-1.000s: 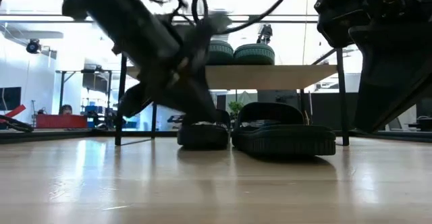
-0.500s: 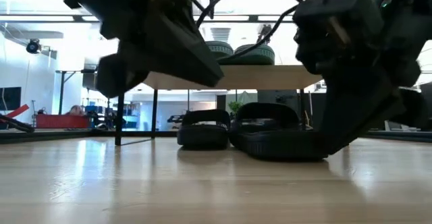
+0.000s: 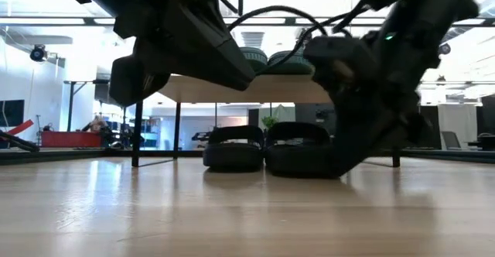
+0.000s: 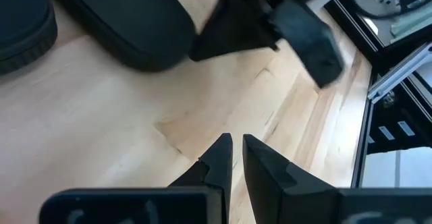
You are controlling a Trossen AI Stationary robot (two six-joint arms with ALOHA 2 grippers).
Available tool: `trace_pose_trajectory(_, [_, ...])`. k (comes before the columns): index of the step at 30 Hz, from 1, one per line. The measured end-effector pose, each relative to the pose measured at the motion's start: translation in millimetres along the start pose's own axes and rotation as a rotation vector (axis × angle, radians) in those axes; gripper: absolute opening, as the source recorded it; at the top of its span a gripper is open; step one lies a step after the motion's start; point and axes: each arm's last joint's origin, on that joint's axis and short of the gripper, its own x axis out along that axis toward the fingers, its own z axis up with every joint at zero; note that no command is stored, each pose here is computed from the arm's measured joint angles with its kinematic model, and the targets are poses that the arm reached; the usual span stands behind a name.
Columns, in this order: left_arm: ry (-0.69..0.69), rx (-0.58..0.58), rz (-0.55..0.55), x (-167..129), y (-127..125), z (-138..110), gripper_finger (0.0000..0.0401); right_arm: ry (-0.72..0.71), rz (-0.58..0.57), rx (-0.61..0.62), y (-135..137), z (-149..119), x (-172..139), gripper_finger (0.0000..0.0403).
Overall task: Pick and place slides into the shelf
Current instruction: Move the right black slipper from the center of the table under the shelf
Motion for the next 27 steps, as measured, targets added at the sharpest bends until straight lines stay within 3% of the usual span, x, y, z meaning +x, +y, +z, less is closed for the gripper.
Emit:
trace_pose_trajectory(9, [-0.001, 0.001, 0.001, 0.1, 0.1, -0.1, 0.0022, -0.035, -0.037, -0.004, -11.1, 27.2, 6.8, 0.0009])
trace_pose_trajectory(17, [0.011, 0.001, -0.011, 0.2, -0.5, -0.1, 0.0022, -0.019, -0.019, -0.004, -5.3, 14.3, 3.3, 0.0009])
trace_pose_trajectory(23, [0.063, 0.027, -0.065, -4.9, -6.6, 6.1, 0.0022, -0.079, 0.110, -0.029, 22.2, -5.3, -34.6, 0.0009])
trace_pose_trajectory(27, [0.013, 0.089, -0.131, -23.4, -17.9, 29.6, 0.0022, -0.174, 0.195, -0.102, 32.2, -13.9, -72.5, 0.0009])
